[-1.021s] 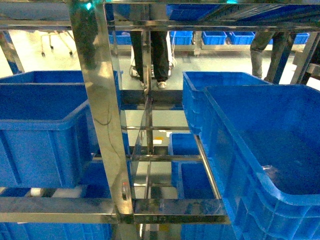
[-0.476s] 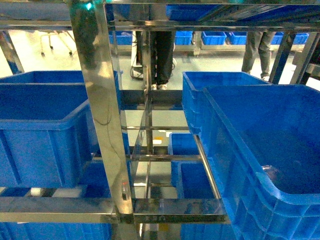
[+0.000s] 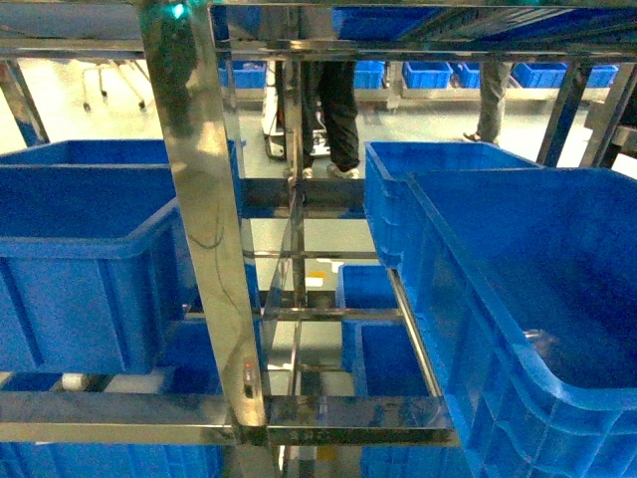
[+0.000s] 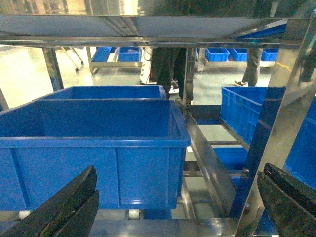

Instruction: Pick red block from blue box to shelf

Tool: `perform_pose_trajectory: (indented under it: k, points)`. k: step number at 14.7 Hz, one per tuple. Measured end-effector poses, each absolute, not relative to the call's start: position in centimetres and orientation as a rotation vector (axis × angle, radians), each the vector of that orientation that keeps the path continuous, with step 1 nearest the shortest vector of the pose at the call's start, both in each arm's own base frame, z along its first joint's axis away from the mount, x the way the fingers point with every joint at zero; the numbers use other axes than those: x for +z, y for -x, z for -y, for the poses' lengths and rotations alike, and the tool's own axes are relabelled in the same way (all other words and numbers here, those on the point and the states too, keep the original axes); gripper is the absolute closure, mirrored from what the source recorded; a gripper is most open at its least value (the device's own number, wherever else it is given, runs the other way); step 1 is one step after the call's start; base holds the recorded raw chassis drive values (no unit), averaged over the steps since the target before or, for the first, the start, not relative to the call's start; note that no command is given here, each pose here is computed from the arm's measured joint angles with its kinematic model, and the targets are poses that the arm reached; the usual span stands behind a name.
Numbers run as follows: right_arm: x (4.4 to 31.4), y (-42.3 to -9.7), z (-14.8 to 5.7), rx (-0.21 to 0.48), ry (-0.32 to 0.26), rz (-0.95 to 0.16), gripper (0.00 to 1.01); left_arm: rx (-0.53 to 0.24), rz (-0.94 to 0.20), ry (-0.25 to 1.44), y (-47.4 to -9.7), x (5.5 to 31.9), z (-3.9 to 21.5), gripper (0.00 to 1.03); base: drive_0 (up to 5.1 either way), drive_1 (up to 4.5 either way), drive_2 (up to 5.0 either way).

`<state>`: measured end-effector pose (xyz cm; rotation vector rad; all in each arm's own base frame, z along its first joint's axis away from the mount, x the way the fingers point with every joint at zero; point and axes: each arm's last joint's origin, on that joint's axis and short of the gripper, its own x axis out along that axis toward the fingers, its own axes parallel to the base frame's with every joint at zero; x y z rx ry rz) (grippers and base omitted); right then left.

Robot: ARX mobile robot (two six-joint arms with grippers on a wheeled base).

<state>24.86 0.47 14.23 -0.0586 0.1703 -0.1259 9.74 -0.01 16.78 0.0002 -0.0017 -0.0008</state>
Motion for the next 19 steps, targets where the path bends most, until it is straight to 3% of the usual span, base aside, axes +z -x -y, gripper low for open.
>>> perform_pose_trajectory:
  k: [1, 2, 3, 4, 5, 6, 8, 9, 19]
  points:
    - [14.0, -24.8, -0.5, -0.123, 0.060, -0.178, 0.30, -0.001, 0.002, 0.000, -9.7, 16.8, 0.0, 0.05, 0.0, 0.00, 0.0]
    - [13.5, -24.2, -0.8, -0.119, 0.066, -0.190, 0.23, -0.001, 0.001, 0.000, -9.7, 16.8, 0.0, 0.05, 0.0, 0.00, 0.0]
    - [13.9, -23.2, -0.9, -0.117, 0.064, -0.134, 0.12, -0.001, 0.001, 0.000, -9.7, 16.8, 0.0, 0.05, 0.0, 0.00, 0.0]
    - [15.1, -21.9, -0.3, -0.038, 0.021, 0.006, 0.21, -0.001, 0.002, 0.000, -9.7, 16.8, 0.0, 0.05, 0.0, 0.00, 0.0]
    - [14.7, -20.2, 0.1, -0.017, 0.008, -0.030, 0.41, 0.000, 0.001, 0.000, -9.7, 16.8, 0.0, 0.05, 0.0, 0.00, 0.0]
    - [14.7, -19.3, 0.0, -0.005, 0.006, -0.038, 0.54, -0.001, 0.001, 0.000, -9.7, 16.8, 0.0, 0.05, 0.0, 0.00, 0.0]
    - [16.5, -17.5, 0.0, -0.003, 0.000, 0.002, 0.90, 0.000, 0.001, 0.000, -9.7, 16.8, 0.0, 0.05, 0.0, 0.00, 0.0]
    - [16.3, -16.7, 0.0, -0.003, -0.002, -0.014, 0.99, 0.000, 0.001, 0.000, -9.7, 16.8, 0.0, 0.05, 0.0, 0.00, 0.0]
    - [17.0, -12.5, 0.0, -0.003, -0.003, 0.010, 1.00, 0.000, 0.001, 0.000, -9.7, 16.8, 0.0, 0.05, 0.0, 0.00, 0.0]
